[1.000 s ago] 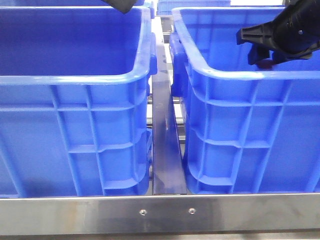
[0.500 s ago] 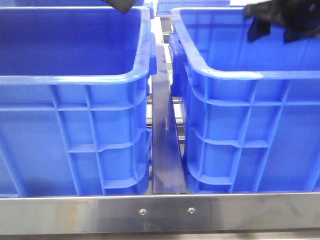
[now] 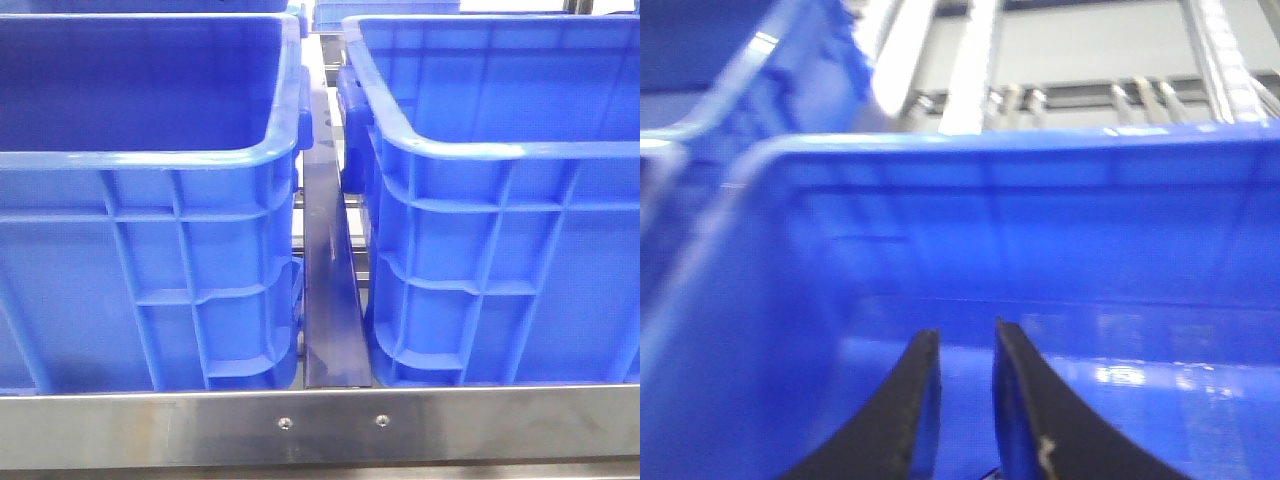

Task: Pick red and yellow buttons and place in box
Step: 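Open the right gripper to drop the red button into the bin, then lower the left gripper into the button bin and grasp a yellow-capped button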

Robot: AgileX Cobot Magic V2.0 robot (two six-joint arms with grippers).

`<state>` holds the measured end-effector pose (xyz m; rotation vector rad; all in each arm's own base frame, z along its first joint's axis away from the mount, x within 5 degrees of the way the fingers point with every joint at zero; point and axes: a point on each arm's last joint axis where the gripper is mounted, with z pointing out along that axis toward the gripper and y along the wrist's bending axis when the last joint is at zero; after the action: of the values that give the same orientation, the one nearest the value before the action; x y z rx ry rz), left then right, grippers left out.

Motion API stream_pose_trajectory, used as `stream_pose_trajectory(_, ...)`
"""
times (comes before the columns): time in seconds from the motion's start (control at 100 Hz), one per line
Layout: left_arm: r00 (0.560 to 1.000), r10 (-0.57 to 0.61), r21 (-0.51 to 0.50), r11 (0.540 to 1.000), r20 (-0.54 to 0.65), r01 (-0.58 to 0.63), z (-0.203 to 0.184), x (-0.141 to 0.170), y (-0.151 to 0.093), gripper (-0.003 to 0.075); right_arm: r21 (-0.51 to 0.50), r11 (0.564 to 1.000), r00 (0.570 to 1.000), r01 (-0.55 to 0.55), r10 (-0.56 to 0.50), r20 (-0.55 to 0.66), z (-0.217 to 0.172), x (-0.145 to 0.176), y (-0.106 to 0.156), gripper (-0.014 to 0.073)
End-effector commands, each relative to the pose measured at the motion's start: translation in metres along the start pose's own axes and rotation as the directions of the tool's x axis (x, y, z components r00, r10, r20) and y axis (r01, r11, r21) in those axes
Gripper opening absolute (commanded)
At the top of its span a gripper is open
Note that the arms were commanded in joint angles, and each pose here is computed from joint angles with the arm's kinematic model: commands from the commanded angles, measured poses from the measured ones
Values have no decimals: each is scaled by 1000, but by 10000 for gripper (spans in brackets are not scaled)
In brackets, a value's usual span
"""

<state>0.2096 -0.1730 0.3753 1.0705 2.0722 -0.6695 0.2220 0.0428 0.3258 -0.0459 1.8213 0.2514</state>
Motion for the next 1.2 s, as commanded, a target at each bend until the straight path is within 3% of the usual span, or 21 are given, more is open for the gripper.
stream_pose_trajectory(0.0, 991, -69, -140, 987, 113, 84, -28, -13, 4, 620, -39, 999, 996, 18, -14, 89, -30, -11, 4, 145)
stream_pose_trajectory(0.1, 967, -226, -247, 937, 116, 248, -33, -7, 15, 620, -55, 998, 992, 19, -11, 129, -51, -8, 5, 145)
stream_pose_trajectory(0.23, 896, -428, -353, 825, 118, 441, -25, 1, 30, 620, -61, 998, 986, 19, -8, 169, -68, -4, 5, 145)
stream_pose_trajectory(0.32, 856, -510, -426, 757, 88, 495, -10, 8, 43, 620, -65, 998, 982, 21, -8, 189, -75, -4, 5, 145)
stream_pose_trajectory(0.44, 820, -570, -493, 703, 40, 513, 17, 17, 59, 620, -75, 997, 981, 23, -8, 192, -77, -4, 6, 145)
stream_pose_trajectory(0.77, 770, -636, -567, 655, -56, 500, 79, 39, 89, 620, -110, 994, 984, 30, -10, 176, -77, -3, 10, 145)
stream_pose_trajectory(1.11, 782, -622, -548, 665, -30, 508, 98, 41, 97, 616, -115, 993, 985, 30, -10, 174, -77, -3, 10, 145)
stream_pose_trajectory(1.19, 782, -622, -548, 665, -30, 508, 98, 41, 97, 551, -115, 993, 985, 30, -10, 174, -77, -3, 10, 145)
